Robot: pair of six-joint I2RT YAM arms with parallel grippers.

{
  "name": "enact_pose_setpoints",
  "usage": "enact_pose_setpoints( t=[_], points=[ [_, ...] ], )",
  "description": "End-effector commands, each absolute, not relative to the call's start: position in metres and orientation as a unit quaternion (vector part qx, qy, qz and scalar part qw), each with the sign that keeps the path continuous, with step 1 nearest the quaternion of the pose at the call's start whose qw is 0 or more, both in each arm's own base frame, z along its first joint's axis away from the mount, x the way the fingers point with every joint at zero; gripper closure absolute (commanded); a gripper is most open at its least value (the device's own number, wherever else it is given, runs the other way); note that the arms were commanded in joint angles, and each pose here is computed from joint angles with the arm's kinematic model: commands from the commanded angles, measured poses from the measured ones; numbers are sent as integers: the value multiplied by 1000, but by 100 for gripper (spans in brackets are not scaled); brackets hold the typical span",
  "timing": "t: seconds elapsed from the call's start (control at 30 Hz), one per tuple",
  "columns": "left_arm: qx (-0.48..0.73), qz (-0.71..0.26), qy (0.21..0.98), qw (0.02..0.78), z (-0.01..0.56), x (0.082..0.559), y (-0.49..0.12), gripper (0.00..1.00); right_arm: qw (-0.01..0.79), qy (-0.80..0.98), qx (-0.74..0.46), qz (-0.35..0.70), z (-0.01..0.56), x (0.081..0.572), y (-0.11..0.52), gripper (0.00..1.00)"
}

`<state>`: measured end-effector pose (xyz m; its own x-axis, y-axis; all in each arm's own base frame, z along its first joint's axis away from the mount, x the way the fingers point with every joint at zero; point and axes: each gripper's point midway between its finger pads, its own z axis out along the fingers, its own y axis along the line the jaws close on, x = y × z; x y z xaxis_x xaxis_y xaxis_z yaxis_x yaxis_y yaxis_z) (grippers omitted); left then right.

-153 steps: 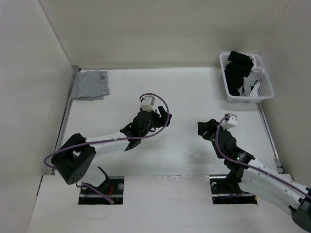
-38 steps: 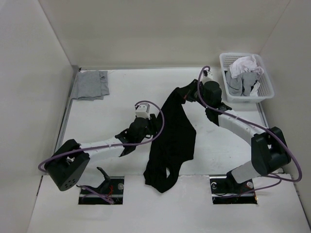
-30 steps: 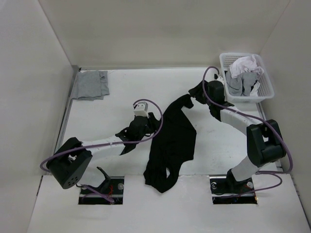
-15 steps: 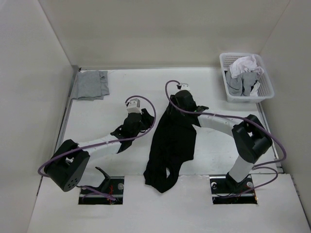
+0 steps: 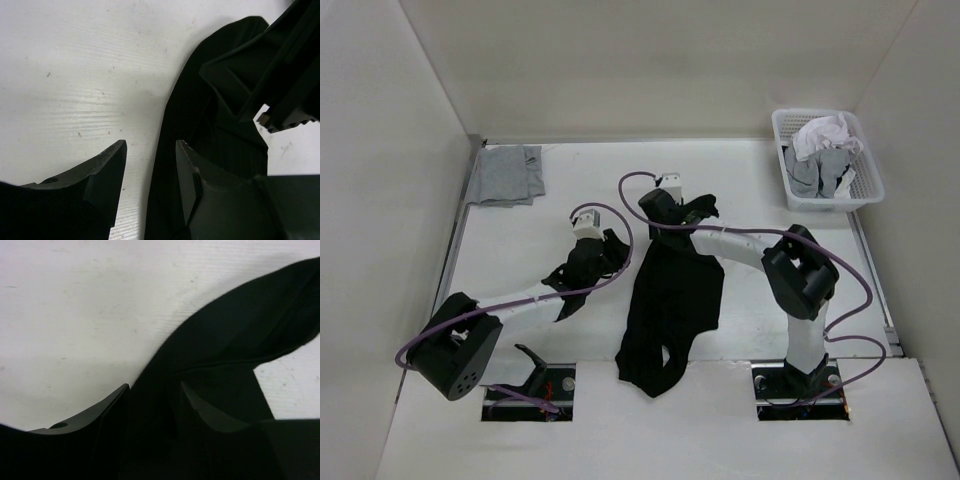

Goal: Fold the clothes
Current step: Flatten the tank top out

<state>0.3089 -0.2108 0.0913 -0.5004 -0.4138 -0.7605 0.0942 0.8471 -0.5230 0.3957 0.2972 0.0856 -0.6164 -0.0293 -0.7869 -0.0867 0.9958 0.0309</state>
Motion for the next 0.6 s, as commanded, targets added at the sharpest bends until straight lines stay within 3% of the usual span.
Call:
enact_pose_setpoints(
  t=[0.0, 0.47, 0.57],
  points=[
    [-118, -285, 799, 516, 114, 314, -203, 58, 452, 891, -15, -37, 97, 407, 275, 52],
    [-115, -299, 802, 504, 106, 312, -209, 58, 451, 891, -25, -55, 93, 414, 280, 54],
    [-116, -301, 801, 504, 107, 312, -209, 58, 447, 892, -27, -62, 89, 414, 279, 59]
  ],
)
